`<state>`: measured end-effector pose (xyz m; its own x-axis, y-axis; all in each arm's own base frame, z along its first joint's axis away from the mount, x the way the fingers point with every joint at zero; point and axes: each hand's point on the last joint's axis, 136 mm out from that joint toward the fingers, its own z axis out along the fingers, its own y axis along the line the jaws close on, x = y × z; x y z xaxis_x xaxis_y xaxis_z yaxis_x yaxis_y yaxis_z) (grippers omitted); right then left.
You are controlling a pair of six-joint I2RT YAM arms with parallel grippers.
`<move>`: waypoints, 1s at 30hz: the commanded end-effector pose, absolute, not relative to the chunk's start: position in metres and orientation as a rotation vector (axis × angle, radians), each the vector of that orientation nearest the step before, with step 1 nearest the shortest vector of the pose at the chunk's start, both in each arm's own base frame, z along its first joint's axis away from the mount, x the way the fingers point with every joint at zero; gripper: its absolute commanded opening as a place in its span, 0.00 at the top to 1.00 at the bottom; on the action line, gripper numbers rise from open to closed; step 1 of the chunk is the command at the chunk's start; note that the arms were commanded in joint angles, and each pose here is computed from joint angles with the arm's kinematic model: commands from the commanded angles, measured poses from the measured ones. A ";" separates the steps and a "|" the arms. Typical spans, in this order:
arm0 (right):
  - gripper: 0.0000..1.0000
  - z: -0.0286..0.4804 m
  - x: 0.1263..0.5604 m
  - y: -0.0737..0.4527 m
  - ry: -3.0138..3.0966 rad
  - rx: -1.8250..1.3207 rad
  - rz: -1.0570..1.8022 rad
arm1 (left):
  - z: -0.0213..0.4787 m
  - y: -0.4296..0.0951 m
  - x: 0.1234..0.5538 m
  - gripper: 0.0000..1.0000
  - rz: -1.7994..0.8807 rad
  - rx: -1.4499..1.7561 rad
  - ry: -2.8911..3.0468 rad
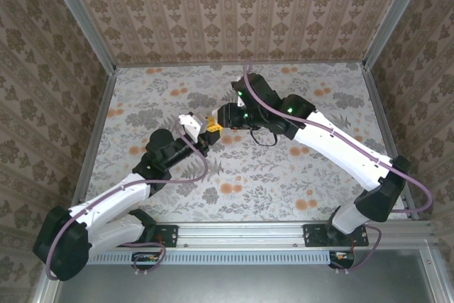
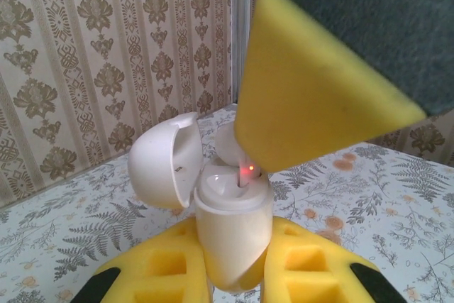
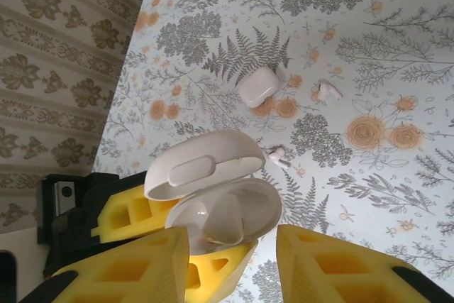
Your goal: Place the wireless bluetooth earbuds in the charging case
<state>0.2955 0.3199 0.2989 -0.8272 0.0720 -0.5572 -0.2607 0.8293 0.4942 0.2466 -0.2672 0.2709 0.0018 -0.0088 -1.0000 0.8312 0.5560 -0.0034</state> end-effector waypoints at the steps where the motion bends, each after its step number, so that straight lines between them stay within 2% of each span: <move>1: 0.63 0.304 0.297 0.318 2.424 -0.162 0.726 | 0.290 -0.271 0.240 1.00 -0.777 0.794 1.368; 5: 0.64 0.305 0.298 0.320 2.430 -0.177 0.720 | 0.288 -0.274 0.239 1.00 -0.775 0.812 1.376; 11: 0.75 0.301 0.297 0.323 2.453 -0.213 0.712 | 0.287 -0.276 0.239 1.00 -0.774 0.828 1.379; 19: 0.76 0.291 0.291 0.320 2.501 -0.242 0.682 | 0.289 -0.276 0.238 1.00 -0.762 0.841 1.378; 24: 0.85 0.291 0.289 0.317 2.500 -0.280 0.661 | 0.289 -0.277 0.237 1.00 -0.768 0.852 1.375; 30: 0.89 0.306 0.286 0.319 2.437 -0.384 0.695 | 0.290 -0.283 0.226 1.00 -0.822 0.925 1.362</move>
<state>0.2940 0.3179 0.2932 -0.8213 -0.0511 -0.5682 -0.3315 0.8534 0.4024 0.2378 -0.2756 0.2614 -0.0204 0.0708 -0.9973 0.8651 0.5014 0.0179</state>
